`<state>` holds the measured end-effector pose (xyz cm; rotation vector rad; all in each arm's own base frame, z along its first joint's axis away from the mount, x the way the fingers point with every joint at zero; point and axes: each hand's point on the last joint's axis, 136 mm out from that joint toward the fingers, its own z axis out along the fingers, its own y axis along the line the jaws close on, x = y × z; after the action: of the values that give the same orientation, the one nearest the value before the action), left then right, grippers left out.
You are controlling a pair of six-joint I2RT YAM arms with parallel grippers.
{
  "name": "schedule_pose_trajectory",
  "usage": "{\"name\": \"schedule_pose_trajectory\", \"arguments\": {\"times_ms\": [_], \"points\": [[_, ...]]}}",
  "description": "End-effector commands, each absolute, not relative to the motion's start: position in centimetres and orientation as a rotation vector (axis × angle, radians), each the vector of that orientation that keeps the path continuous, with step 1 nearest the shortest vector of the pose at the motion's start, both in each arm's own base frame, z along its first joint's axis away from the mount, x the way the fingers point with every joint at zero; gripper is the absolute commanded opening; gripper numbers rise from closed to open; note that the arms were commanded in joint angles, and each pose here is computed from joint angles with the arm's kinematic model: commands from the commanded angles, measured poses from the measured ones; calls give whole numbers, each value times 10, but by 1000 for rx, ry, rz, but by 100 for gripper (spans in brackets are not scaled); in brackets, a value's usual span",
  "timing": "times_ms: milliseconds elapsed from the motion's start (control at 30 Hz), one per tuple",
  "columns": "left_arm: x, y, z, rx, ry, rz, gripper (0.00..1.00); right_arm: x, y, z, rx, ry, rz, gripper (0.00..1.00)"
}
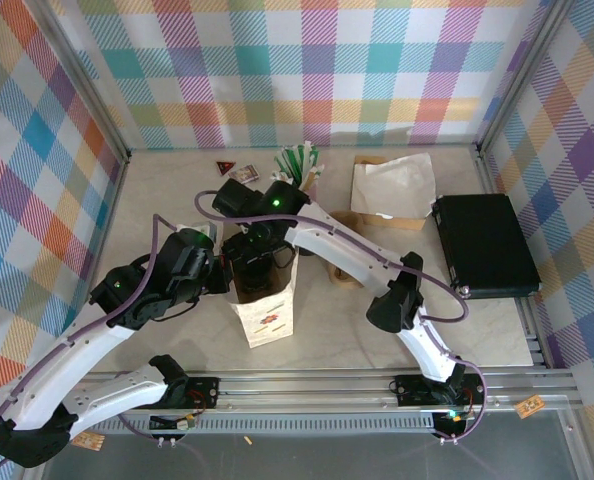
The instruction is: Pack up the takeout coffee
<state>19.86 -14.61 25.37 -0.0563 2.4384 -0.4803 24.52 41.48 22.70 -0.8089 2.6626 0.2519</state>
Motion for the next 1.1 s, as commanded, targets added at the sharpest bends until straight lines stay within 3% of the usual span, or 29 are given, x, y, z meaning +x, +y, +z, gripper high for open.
{"name": "schedule_pose_trajectory", "arguments": {"times_ms": [0, 467, 733, 1067], "points": [[199, -149, 247, -43, 2461, -463, 0, 218, 430, 286, -818, 2569, 525, 91], [199, -140, 247, -89, 2457, -418, 1, 223, 428, 336, -789, 2414, 612, 83], [200, -136, 255, -115, 2431, -421, 45, 235, 415, 366, -722, 2314, 571, 80], [211, -142, 299, -103, 2337, -463, 64, 261, 377, 394, -532, 2250, 458, 78]]}}
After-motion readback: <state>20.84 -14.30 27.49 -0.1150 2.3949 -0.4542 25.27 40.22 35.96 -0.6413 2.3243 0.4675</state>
